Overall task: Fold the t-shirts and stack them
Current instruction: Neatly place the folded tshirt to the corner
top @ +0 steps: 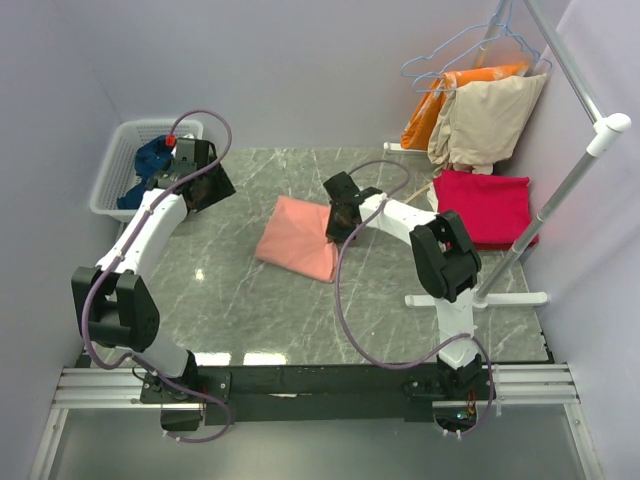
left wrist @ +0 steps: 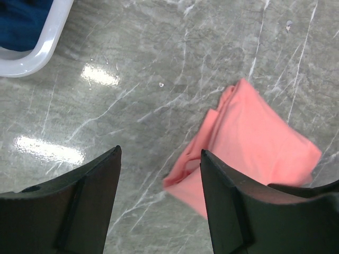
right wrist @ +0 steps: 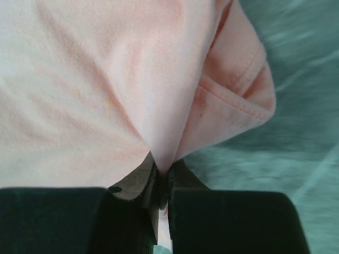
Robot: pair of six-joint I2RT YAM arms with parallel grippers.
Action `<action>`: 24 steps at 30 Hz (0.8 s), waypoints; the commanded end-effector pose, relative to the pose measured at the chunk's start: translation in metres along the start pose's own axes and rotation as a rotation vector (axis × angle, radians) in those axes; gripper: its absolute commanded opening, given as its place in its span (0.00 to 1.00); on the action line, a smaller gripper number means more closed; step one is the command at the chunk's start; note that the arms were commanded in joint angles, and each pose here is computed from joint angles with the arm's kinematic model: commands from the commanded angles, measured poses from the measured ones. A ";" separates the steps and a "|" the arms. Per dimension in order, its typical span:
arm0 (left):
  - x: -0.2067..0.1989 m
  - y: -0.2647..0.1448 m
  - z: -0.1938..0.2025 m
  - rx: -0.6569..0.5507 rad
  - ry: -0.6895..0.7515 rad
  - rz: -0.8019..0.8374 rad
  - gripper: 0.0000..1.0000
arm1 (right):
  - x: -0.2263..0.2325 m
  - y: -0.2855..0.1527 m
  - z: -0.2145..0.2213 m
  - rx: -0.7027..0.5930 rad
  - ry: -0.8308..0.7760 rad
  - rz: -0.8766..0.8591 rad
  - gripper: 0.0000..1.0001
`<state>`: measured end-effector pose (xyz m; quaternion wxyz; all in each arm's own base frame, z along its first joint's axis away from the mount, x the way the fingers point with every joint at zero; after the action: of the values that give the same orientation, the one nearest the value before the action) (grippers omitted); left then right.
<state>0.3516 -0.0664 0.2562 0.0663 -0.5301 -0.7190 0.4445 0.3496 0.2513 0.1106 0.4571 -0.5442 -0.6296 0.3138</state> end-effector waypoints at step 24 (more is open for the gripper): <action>-0.006 -0.018 -0.017 -0.055 0.014 0.026 0.66 | -0.137 -0.135 -0.097 -0.325 0.001 0.647 0.00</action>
<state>0.3472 -0.0651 0.2681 0.0607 -0.5335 -0.7195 0.4405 0.3856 0.1118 0.1778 0.3081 -0.7169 -0.4995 0.3762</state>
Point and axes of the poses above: each gripper's point midway between its finger pads, its own y axis out along the fingers, its own x axis along the line the jaws close on, z = x × y, the point moved 9 cm from there along -y, back along the fingers, and after that the axes turned 7 degrees about -y, right-handed, at the moved point
